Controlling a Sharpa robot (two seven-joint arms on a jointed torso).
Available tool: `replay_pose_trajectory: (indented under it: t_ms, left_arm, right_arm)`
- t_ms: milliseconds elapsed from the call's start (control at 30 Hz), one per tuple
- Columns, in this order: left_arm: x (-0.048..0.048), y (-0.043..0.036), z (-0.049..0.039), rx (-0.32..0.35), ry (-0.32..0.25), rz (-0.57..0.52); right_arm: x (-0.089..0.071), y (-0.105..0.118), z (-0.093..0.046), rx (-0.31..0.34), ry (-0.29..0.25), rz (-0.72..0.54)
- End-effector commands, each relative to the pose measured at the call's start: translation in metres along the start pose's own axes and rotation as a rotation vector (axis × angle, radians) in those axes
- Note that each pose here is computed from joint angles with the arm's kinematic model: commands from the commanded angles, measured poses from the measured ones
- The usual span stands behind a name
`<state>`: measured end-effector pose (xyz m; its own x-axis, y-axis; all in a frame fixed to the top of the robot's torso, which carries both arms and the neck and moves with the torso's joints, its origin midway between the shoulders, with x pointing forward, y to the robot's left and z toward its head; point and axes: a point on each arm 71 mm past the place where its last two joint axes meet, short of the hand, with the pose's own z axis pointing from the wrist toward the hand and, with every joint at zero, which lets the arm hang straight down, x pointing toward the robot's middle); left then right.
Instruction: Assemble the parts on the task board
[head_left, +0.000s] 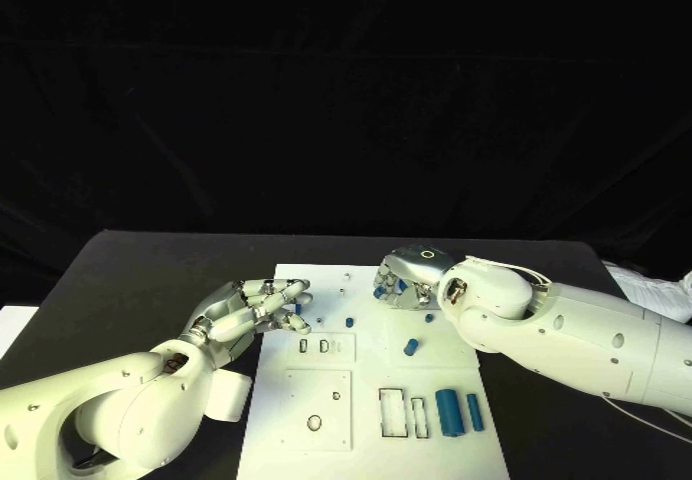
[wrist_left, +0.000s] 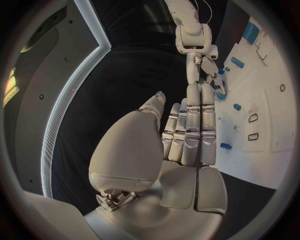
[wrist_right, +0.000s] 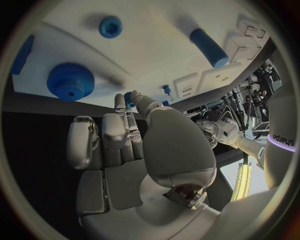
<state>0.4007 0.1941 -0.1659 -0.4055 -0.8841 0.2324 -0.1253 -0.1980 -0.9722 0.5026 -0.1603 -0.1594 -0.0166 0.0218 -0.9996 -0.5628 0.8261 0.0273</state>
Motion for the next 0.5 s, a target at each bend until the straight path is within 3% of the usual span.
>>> replay_pose_trajectory:
  t_ms: [33,500]
  left_arm:
    - [0.0017,-0.0006,0.0005,0.002,0.017,-0.009]
    - [0.0029,0.0,0.0022,0.003,0.024,-0.012]
  right_arm:
    - [-0.006,0.0,0.002,0.038,-0.073,0.048]
    - [-0.011,0.007,0.024,0.076,-0.11,0.06]
